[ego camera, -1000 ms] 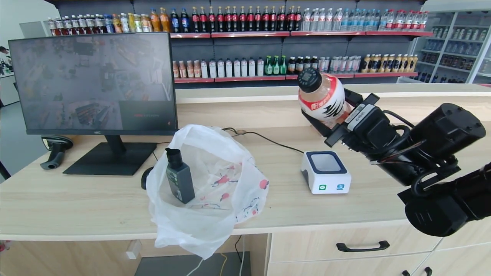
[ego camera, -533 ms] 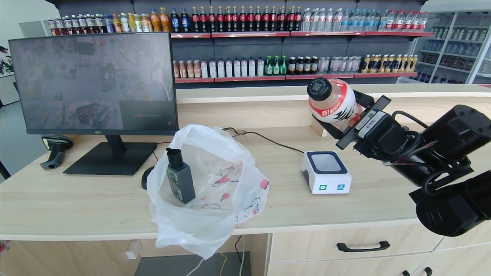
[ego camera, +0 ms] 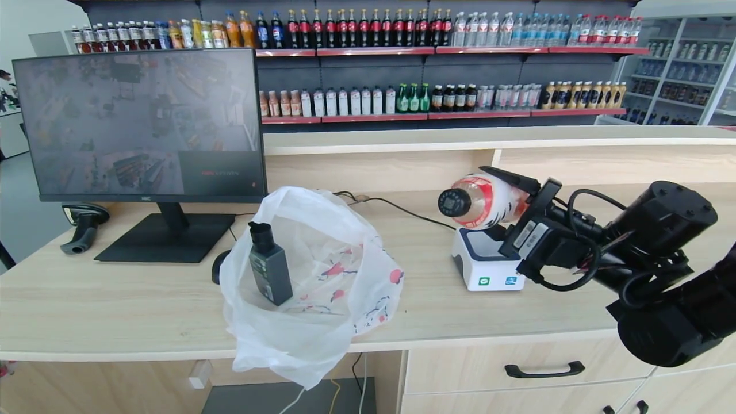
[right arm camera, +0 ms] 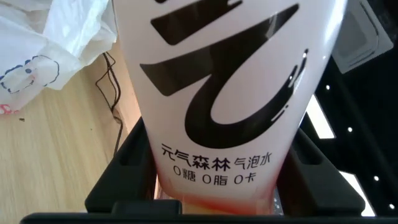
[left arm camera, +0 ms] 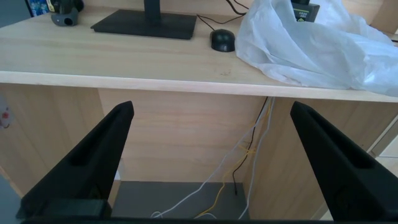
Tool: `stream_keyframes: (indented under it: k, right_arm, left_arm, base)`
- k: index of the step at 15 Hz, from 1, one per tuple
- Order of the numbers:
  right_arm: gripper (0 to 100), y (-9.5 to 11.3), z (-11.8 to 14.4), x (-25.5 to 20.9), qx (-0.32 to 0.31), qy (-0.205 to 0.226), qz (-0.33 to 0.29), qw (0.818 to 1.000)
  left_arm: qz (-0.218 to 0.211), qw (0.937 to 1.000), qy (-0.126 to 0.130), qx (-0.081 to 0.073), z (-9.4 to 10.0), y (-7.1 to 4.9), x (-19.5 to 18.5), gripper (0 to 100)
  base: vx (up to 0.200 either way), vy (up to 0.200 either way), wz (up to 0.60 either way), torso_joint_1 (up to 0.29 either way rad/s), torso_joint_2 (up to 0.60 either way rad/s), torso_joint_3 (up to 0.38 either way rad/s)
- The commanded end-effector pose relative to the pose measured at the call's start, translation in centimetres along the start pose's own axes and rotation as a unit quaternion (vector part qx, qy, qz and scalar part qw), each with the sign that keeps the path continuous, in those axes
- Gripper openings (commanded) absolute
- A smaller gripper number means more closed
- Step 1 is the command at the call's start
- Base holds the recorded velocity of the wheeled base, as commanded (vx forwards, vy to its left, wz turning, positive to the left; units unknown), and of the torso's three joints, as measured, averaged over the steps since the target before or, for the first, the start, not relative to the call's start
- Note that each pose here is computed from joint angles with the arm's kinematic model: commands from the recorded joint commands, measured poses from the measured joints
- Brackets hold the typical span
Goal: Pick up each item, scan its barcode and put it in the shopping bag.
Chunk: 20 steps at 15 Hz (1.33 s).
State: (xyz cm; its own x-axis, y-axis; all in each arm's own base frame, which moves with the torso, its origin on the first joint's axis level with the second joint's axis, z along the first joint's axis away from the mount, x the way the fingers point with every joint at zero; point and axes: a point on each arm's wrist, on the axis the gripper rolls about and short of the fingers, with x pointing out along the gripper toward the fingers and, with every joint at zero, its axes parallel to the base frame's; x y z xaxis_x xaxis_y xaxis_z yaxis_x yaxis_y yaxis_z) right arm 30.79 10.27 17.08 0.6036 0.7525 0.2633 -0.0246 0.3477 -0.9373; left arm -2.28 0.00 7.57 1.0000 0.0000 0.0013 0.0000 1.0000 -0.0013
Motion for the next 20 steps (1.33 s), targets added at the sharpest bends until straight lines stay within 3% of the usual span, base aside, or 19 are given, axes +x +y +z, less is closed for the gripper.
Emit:
stream_keyframes:
  k: [1, 3, 10, 12, 20]
  right_arm:
    - [0, 1.6, -0.5, -0.3, 0.000, 0.005, 0.025, 1.000]
    - [0, 3.1, -1.2, -0.5, -0.001, 0.015, 0.046, 0.999]
    - [0, 3.2, -3.0, -0.6, -0.010, 0.025, 0.046, 0.999]
    - [0, 4.3, -3.6, -1.0, -0.011, 0.027, 0.064, 0.998]
    - [0, 4.2, -3.6, -0.8, -0.011, 0.024, 0.062, 0.998]
  left_arm:
    - [0.000, 1.0000, 0.000, 0.000, 0.0, 0.0, 0.0, 100]
    - [0.000, 1.0000, 0.000, 0.000, 0.0, 0.0, 0.0, 100]
    - [0.000, 1.0000, 0.000, 0.000, 0.0, 0.0, 0.0, 100]
    - [0.000, 1.0000, 0.000, 0.001, 0.0, 0.0, 0.0, 100]
    - [0.000, 1.0000, 0.000, 0.000, 0.0, 0.0, 0.0, 100]
  base:
    - [0.000, 0.000, 0.00, 0.000, 0.00, 0.000]
    - [0.000, 0.000, 0.00, 0.000, 0.00, 0.000]
    - [0.000, 0.000, 0.00, 0.000, 0.00, 0.000]
    - [0.000, 0.000, 0.00, 0.000, 0.00, 0.000]
    - [0.000, 0.000, 0.00, 0.000, 0.00, 0.000]
